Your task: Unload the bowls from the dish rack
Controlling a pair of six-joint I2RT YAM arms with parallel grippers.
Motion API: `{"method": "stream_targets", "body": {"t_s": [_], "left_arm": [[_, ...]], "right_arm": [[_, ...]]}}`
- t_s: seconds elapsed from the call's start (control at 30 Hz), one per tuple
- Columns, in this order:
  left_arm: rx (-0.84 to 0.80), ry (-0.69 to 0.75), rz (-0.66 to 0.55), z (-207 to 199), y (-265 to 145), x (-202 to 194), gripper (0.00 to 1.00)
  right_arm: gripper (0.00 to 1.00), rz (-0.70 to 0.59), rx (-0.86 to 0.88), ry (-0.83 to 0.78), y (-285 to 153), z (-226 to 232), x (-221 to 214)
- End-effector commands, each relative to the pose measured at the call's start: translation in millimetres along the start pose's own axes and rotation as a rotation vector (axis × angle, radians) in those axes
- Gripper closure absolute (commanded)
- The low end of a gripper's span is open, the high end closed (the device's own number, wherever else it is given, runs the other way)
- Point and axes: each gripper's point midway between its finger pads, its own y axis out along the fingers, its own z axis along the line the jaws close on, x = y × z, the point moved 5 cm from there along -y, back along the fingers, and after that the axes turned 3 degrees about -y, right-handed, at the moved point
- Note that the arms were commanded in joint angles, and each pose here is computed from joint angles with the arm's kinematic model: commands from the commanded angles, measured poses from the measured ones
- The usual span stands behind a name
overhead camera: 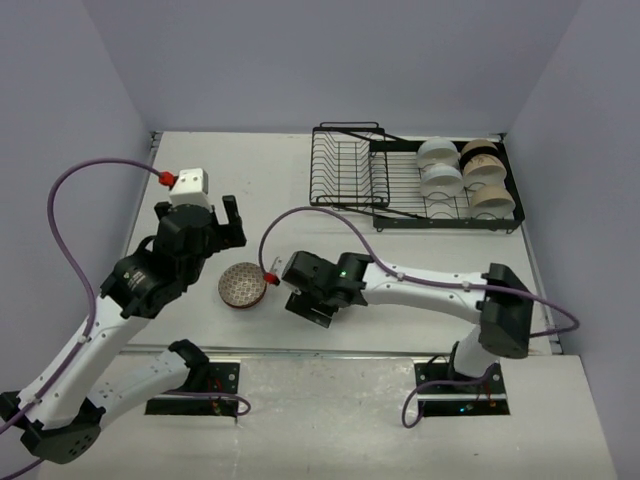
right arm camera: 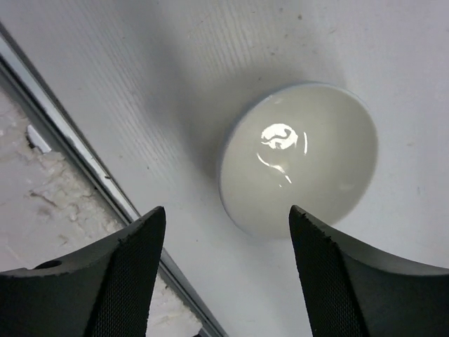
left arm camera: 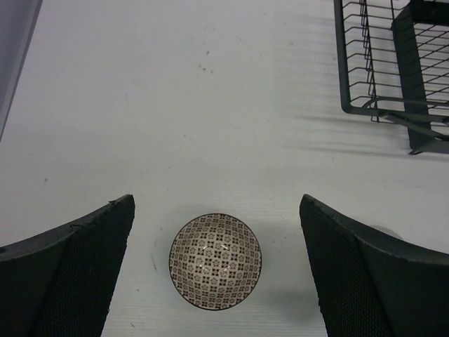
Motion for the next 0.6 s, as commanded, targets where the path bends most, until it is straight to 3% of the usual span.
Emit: {"method": "stream_targets", "body": {"t_s": [0.0, 0.17, 0.2, 0.23, 0.27, 0.5, 0.57], "left_arm": [[0.042, 0.014, -0.025, 3.3, 10.5, -3.8, 0.0], [0.019, 0.016, -0.056, 1.9, 18.7, -11.8, 0.0], [0.01, 0.021, -0.055, 0.9, 20.2, -14.4, 0.0], [-0.004, 0.037, -0.042, -0.6, 22.9, -19.7, 0.0], [-0.006, 0.045, -0.035, -0.9, 24.3, -21.8, 0.0], [-0.05, 0.08, 0.013, -6.0, 31.5, -38.9, 0.0], [-0.063, 0.083, 0.027, -5.8, 32.1, -45.0, 0.0]], "right_arm": [[0.28, -0.17, -0.063, 0.057, -45.2, -18.4, 2.4], [0.22, -0.582, -0.202, 0.483, -117.3, -106.5, -16.7], [0.23, -0.677, -0.217, 0.673, -121.2, -124.9, -19.6], [0.14, -0.753, -0.34, 0.922, -137.7, -170.3, -48.0], [0.02, -0.798, -0.377, 1.078, -140.0, -187.2, -62.7], [0.01, -1.194, -0.424, 1.811, -121.4, -254.6, -121.6], [0.01, -1.285, -0.378, 1.906, -117.4, -271.7, -136.5]]}}
